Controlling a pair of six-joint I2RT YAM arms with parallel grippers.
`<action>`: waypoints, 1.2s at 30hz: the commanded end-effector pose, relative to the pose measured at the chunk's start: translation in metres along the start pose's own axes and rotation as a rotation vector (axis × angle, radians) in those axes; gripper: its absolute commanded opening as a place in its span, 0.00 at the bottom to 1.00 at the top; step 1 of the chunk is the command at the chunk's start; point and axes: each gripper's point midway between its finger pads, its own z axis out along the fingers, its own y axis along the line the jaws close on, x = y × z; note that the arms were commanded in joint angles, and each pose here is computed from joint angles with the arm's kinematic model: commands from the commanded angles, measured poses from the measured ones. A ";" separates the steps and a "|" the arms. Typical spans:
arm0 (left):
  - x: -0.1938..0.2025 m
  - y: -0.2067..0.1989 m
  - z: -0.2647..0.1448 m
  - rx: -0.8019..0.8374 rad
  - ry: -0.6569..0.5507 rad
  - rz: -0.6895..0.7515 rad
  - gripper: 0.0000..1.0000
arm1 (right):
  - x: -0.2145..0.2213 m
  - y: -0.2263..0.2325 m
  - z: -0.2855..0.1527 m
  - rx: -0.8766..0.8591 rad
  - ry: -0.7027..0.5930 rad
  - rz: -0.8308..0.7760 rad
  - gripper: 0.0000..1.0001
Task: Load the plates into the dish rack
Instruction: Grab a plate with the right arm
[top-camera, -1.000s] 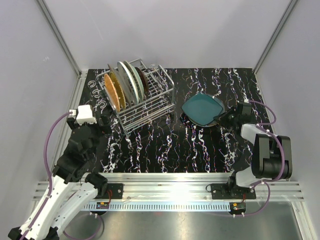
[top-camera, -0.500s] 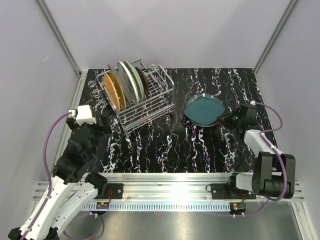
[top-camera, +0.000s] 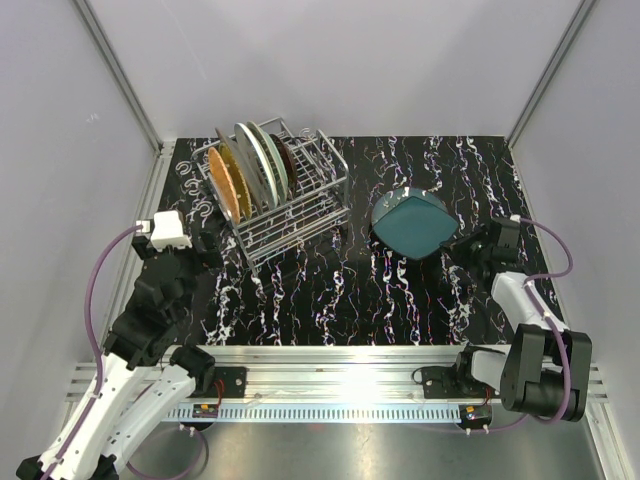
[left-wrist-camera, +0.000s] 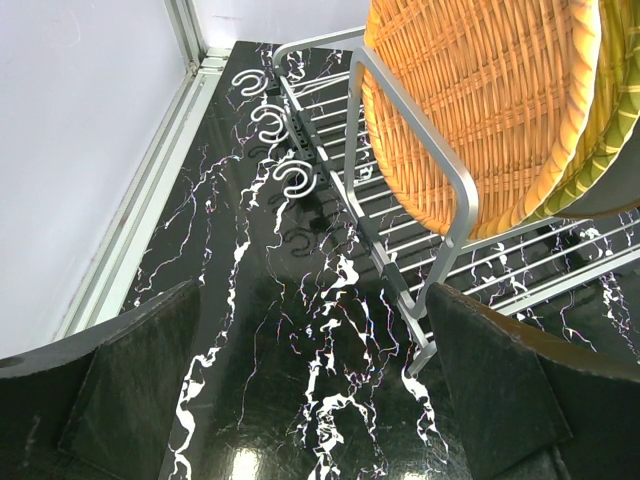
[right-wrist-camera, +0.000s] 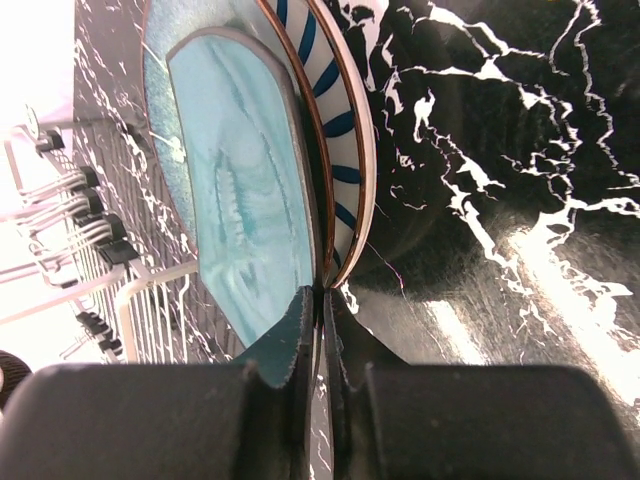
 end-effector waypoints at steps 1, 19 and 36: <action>-0.014 -0.004 -0.001 0.022 -0.047 -0.038 0.99 | -0.008 0.000 -0.004 -0.003 -0.029 0.035 0.00; -0.014 -0.005 -0.001 0.029 -0.045 -0.035 0.99 | 0.000 0.001 0.008 -0.041 0.029 0.069 0.00; -0.014 -0.005 -0.001 0.032 -0.045 -0.037 0.99 | 0.026 0.030 -0.010 -0.197 0.154 0.027 0.00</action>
